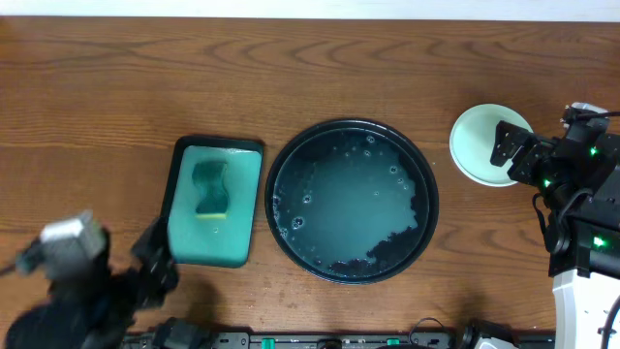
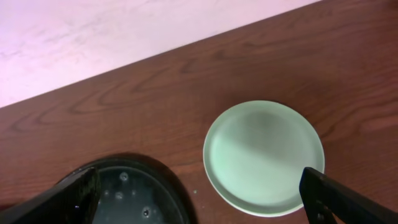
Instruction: Clean dirty plates on tray and stack at the side
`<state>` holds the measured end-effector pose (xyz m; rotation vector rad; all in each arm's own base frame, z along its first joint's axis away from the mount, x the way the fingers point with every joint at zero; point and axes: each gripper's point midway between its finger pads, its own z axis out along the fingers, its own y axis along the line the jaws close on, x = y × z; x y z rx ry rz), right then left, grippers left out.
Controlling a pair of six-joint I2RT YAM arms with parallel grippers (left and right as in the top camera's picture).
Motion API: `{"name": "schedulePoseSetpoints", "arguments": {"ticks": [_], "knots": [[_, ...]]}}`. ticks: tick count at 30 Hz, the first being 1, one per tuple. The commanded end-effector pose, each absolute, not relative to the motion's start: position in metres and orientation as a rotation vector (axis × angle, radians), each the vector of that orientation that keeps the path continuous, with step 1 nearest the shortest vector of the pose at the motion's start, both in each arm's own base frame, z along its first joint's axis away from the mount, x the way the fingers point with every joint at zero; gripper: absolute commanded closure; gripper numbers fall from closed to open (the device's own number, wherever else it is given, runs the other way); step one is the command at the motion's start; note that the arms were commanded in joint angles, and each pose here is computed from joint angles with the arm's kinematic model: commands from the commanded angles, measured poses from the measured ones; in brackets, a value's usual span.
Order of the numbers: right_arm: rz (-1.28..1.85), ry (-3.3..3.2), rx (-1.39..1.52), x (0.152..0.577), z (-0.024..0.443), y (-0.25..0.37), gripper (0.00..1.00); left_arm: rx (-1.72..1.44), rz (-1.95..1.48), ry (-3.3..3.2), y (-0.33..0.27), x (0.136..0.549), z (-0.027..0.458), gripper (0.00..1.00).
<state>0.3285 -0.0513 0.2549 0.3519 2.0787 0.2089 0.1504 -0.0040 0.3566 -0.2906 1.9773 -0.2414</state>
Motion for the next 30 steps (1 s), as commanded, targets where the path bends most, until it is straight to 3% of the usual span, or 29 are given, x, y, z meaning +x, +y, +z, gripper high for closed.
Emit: {"name": "schedulePoseSetpoints", "arguments": {"ticks": [1,15,30], "knots": [[0.148,2.083,0.357,0.329,0.256,-0.057,0.01,-0.288,-0.244,1.914,0.007,0.13,0.362,0.2],[0.169,2.283,0.424,0.301,0.215,-0.05,0.01,-0.29,-0.255,1.891,0.011,0.118,0.362,0.2],[0.176,2.328,0.439,0.293,0.206,-0.048,0.01,-0.28,-0.2,2.008,0.015,0.107,0.335,0.19]]}}
